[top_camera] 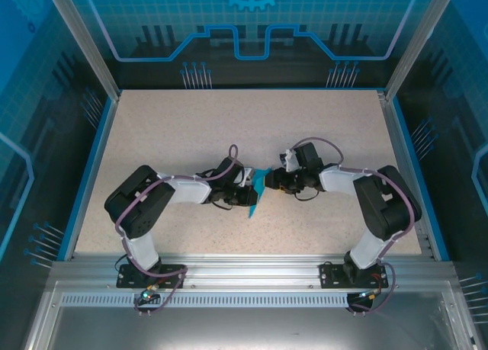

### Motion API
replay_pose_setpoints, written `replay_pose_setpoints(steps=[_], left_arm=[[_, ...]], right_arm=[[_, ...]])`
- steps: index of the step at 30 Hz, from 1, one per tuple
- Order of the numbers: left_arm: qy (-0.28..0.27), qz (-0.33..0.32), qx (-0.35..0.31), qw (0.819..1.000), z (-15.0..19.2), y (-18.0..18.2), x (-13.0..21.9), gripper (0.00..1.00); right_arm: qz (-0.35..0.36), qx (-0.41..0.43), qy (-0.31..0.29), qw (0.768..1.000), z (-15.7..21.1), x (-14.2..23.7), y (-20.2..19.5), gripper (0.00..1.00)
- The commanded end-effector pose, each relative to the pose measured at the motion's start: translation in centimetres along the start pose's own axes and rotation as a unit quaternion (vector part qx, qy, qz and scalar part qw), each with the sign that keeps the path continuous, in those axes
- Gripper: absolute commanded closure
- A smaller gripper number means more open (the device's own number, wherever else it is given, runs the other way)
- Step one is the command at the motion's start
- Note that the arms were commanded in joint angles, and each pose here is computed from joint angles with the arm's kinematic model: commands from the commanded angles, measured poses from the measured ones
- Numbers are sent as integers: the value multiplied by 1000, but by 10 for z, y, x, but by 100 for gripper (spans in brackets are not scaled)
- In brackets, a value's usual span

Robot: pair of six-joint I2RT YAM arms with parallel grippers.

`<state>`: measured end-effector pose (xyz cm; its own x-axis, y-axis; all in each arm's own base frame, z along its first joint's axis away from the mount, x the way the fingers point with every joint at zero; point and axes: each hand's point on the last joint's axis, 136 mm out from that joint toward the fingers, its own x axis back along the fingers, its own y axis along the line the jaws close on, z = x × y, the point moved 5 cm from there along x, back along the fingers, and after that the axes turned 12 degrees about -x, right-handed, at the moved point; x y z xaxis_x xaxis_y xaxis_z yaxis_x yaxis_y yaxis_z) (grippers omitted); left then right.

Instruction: Fold a paper plane with a square sheet of paper (fold left side to right side)

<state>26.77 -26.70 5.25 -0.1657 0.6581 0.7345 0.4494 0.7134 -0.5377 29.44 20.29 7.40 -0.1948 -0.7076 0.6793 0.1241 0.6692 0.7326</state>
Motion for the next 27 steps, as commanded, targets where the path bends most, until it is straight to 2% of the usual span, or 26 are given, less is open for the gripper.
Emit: replay_pose_setpoints(steps=[1,10,18,27], left_arm=[[21,6,21,1000,12,8,-6,87],[23,10,25,999,12,8,-7,87],[18,21,28,999,8,6,-5,76],[-5,38,29,999,-3,-2,13,64]], right_arm=[[15,-12,1,1000,-3,-13,3,53],[37,-28,15,999,-7,-29,5,57],[86,-48,29,995,-4,-36,-9,59],[102,-52,39,993,-2,-41,-14,59]])
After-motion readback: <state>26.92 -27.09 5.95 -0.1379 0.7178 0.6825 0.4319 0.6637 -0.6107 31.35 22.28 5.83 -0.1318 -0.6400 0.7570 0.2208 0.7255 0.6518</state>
